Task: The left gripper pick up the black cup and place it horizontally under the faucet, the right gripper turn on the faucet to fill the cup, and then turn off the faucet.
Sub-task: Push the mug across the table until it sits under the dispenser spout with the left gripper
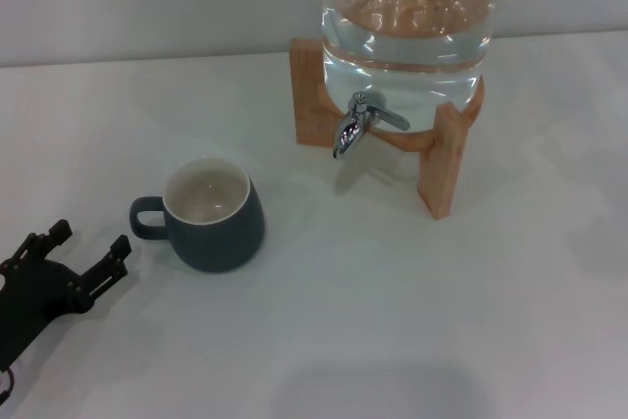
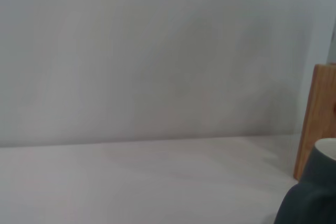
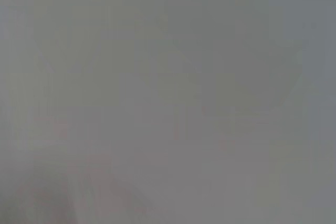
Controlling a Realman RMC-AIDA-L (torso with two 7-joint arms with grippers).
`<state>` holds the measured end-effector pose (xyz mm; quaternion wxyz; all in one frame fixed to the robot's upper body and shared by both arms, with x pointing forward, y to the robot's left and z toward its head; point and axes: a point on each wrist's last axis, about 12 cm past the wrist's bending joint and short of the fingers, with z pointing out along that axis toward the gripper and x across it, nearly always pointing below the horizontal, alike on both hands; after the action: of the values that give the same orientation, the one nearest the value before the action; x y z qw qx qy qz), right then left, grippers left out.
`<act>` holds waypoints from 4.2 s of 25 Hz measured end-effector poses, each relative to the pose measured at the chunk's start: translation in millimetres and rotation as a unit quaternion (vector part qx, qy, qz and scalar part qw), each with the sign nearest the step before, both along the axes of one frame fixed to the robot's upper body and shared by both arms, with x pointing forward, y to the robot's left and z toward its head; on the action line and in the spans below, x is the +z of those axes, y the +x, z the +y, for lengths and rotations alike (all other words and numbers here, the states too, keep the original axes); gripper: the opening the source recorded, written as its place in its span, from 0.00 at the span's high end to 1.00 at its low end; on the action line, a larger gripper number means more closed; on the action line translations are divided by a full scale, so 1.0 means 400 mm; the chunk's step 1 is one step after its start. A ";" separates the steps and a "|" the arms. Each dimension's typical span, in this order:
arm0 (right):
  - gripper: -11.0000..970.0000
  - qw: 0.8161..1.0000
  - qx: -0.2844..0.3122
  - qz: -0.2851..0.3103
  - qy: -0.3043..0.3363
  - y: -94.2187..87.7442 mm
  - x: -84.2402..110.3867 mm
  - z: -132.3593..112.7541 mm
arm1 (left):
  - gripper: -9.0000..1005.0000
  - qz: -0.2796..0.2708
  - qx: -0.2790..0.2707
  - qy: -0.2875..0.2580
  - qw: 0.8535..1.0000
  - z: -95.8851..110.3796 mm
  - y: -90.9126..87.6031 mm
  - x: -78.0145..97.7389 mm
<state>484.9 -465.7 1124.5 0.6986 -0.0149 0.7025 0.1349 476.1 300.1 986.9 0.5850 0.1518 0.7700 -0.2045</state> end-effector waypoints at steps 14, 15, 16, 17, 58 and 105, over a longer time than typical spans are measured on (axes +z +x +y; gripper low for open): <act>0.13 1.000 0.001 -0.001 0.001 0.003 0.000 0.003 | 0.11 -0.007 -0.019 -0.004 1.000 -0.025 0.020 0.009; 0.13 1.000 0.001 -0.001 0.001 0.003 0.000 0.003 | 0.11 -0.008 -0.020 -0.004 1.000 -0.025 0.019 0.009; 0.13 1.000 0.001 -0.001 0.001 0.004 0.000 0.003 | 0.11 -0.009 -0.022 -0.006 1.000 -0.026 0.018 0.010; 0.13 1.000 0.001 -0.001 0.001 0.005 0.001 0.004 | 0.11 -0.010 -0.023 -0.007 1.000 -0.027 0.015 0.010; 0.13 1.000 0.001 -0.002 0.002 0.009 0.001 0.006 | 0.11 -0.051 -0.034 0.041 0.997 -0.026 0.013 0.014; 0.13 1.000 0.003 -0.004 0.001 0.012 0.004 0.007 | 0.11 -0.032 -0.018 0.040 0.999 -0.048 0.053 0.011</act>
<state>489.6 -463.1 1126.1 0.7011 -0.0163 0.6994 0.1378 497.5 280.9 991.2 0.5988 0.1951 0.7559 -0.1788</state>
